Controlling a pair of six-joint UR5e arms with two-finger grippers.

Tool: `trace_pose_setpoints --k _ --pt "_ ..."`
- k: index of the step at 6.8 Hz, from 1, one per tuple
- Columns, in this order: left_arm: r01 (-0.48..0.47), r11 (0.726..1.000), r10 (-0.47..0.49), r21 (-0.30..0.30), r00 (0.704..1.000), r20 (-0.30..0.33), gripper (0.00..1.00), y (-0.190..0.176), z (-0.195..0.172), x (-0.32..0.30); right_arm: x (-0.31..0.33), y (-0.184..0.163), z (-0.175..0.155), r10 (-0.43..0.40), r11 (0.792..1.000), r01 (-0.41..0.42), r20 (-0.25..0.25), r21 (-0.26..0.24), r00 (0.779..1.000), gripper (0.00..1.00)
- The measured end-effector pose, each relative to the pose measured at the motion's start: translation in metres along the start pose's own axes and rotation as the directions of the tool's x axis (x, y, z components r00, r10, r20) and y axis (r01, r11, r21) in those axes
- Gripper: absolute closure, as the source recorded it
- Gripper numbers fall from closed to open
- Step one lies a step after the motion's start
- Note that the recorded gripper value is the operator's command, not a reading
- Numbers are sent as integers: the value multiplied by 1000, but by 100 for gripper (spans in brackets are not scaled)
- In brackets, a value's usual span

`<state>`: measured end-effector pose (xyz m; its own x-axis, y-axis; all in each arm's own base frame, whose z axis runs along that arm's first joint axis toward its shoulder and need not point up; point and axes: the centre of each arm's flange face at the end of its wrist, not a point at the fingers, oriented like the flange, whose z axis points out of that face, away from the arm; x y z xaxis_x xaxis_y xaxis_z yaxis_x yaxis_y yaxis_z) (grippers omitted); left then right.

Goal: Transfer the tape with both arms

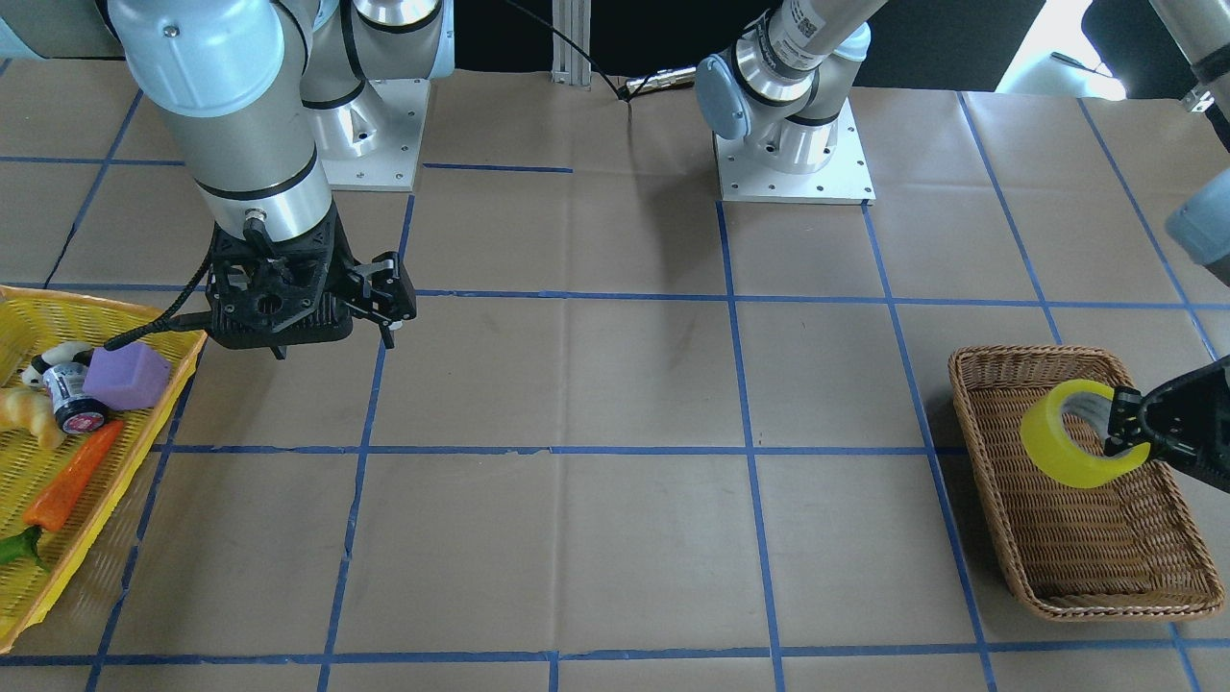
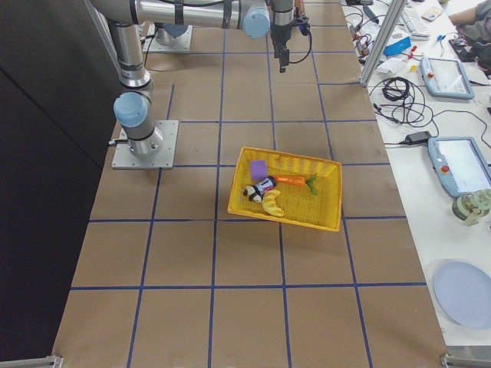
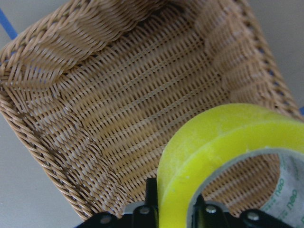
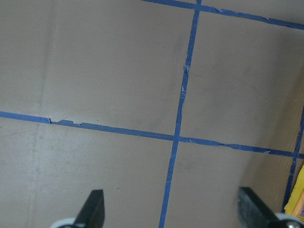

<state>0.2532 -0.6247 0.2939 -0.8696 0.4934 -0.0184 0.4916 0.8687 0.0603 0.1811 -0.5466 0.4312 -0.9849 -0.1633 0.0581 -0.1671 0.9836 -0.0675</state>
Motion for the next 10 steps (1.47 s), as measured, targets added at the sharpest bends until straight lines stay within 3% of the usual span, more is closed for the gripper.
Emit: trace_pose_setpoints --k 1,3,5,7,8,10 --pt "-7 1000 7 3 1000 9 0 3 22 -15 0 0 1 0 1000 0 1 -1 1000 0" --pt "-5 1000 5 2 1000 5 0 6 22 -18 0 0 2 0 1000 0 1 -5 1000 0" --pt "61 998 -63 -17 993 -99 0 8 -40 29 0 1 5 2 1000 -2 2 -11 1000 0" --pt "196 979 -202 -55 965 -170 0 -21 -122 144 1 2 6 3 1000 -3 2 -12 1000 0" --pt "283 955 -294 -88 942 -162 0 -39 -155 210 1 2 6 3 1000 -3 2 -12 1000 0" --pt "408 909 -416 -86 903 -107 0 -68 -199 327 0 2 5 3 1000 -3 2 -11 1000 0"
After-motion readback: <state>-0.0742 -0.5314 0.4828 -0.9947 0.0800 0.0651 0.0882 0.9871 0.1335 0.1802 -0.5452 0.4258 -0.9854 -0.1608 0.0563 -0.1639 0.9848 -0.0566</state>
